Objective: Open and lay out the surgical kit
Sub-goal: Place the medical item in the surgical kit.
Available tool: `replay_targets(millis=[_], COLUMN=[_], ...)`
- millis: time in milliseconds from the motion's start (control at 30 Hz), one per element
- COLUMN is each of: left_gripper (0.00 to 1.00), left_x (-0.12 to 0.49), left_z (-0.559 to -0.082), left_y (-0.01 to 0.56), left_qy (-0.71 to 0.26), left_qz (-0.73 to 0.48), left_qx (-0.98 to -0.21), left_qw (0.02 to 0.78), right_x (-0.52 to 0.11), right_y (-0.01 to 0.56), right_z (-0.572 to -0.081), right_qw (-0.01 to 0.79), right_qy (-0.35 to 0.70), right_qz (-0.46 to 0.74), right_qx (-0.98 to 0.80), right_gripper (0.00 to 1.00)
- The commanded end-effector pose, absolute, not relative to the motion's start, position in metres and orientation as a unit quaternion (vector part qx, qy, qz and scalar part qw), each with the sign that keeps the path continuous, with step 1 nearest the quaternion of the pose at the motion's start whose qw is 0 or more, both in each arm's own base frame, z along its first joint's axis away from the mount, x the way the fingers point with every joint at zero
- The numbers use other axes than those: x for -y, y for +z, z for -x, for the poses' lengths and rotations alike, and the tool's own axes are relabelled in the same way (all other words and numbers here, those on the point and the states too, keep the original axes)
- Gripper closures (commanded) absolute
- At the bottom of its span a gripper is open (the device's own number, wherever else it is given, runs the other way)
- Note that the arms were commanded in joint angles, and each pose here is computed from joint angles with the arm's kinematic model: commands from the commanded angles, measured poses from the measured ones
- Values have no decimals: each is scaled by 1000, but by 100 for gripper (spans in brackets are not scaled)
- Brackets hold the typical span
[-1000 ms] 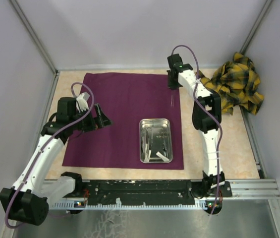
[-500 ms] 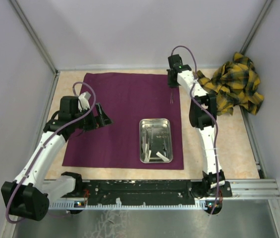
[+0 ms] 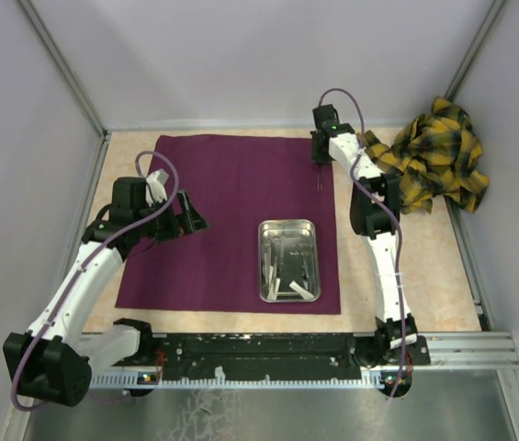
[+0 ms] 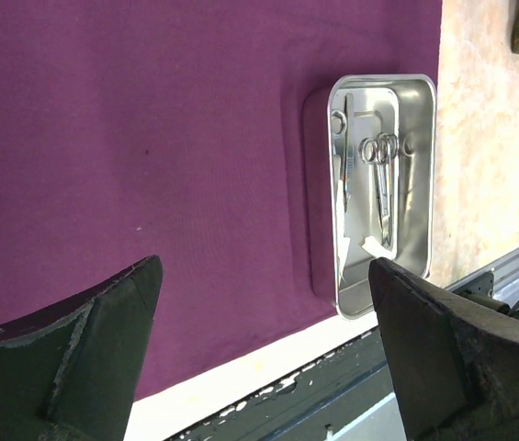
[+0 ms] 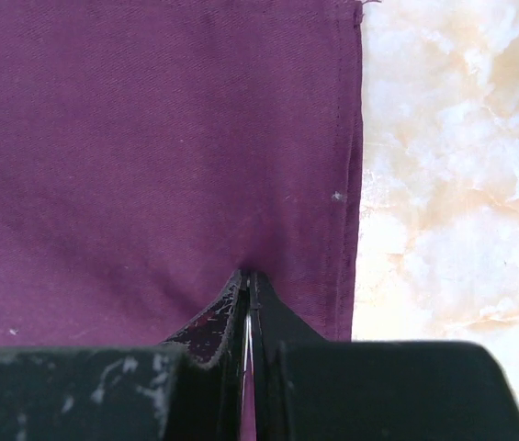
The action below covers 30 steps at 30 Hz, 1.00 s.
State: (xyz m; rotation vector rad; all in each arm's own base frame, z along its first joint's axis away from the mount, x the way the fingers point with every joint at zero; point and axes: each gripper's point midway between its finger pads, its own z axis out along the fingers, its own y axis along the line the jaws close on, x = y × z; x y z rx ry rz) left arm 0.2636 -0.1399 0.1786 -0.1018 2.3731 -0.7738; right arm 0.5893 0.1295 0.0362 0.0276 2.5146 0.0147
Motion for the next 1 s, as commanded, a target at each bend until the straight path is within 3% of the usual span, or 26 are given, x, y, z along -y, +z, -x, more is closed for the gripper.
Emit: replay_targets(millis=[0,433,567,733,867,967], left_gripper=[0,1,0,0,1,0], left_x=[142,141,140,138,140,138], left_z=[-271,-272,-273,-273,-271,-269], left_y=[187,193,199,212,221,226], left_qy=[-297,-296,-292,-291,-297,-292], left_qz=[34,32,31,26,21,22], left_qx=[-894,-891,-891,-885,-882,-883], left_qw=[333,341,347,362,365,368], right_x=[-127,-127,-130,-129,-125,-125], right_y=[48,94,126,177,228,250], right_z=[-603,-607,-605,-592,-569,-544], right_qw=[332,366,385,413,439,446], right_qy=[11,18,33,46,59,70], right_qz=[-15,-20,-24,-33,-38,-37], right_qx=[-943,-930,-922,-909,-896,-891], right_gripper=[93,69,57,49,38,36])
